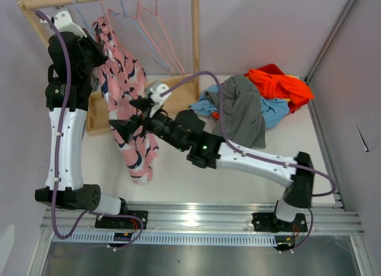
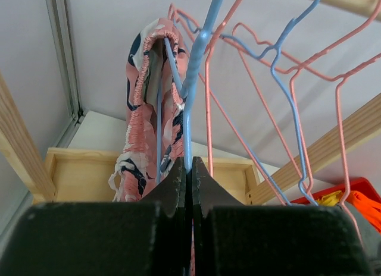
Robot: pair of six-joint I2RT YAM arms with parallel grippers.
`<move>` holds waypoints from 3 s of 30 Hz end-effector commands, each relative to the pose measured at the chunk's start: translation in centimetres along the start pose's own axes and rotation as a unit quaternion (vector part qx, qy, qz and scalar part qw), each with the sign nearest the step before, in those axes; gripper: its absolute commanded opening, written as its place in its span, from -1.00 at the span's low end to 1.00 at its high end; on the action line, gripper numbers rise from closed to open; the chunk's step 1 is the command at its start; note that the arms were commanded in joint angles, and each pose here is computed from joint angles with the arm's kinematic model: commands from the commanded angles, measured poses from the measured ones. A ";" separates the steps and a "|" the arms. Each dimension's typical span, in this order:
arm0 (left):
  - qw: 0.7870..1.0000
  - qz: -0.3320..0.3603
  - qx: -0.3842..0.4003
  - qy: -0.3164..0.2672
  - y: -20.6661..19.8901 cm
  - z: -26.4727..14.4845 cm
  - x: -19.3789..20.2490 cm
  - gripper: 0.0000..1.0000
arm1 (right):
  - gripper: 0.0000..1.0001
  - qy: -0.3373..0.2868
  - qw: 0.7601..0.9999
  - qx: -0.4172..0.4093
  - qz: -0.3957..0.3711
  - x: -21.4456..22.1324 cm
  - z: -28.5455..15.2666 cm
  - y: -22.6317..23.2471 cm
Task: Remove the shorts from the hanger
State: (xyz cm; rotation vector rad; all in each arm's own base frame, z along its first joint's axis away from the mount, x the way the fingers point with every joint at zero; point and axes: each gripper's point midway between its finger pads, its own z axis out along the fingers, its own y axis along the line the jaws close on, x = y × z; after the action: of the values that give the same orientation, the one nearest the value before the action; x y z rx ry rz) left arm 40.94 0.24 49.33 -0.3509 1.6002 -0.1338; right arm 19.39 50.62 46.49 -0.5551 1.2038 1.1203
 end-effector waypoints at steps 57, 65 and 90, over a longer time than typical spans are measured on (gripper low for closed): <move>0.982 -0.022 0.163 0.089 -2.5 -14.8 2.9 -1.00 | -1.00 0.028 0.968 0.246 -0.046 -1.0 -6.8 -24.5; 0.986 0.010 0.124 0.110 -0.4 -16.8 5.1 -1.00 | -1.00 0.010 0.951 0.302 -0.058 -2.6 -7.0 -28.3; 0.988 0.087 0.087 0.096 -0.1 -16.6 4.0 -1.00 | -1.00 -0.064 0.846 0.528 -0.048 -14.9 -22.6 -49.9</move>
State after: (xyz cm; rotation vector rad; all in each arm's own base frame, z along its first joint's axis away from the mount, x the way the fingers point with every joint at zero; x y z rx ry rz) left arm 22.82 -6.15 45.49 0.0041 1.8192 -0.3687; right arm 54.90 6.35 45.20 0.2761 1.4054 0.2413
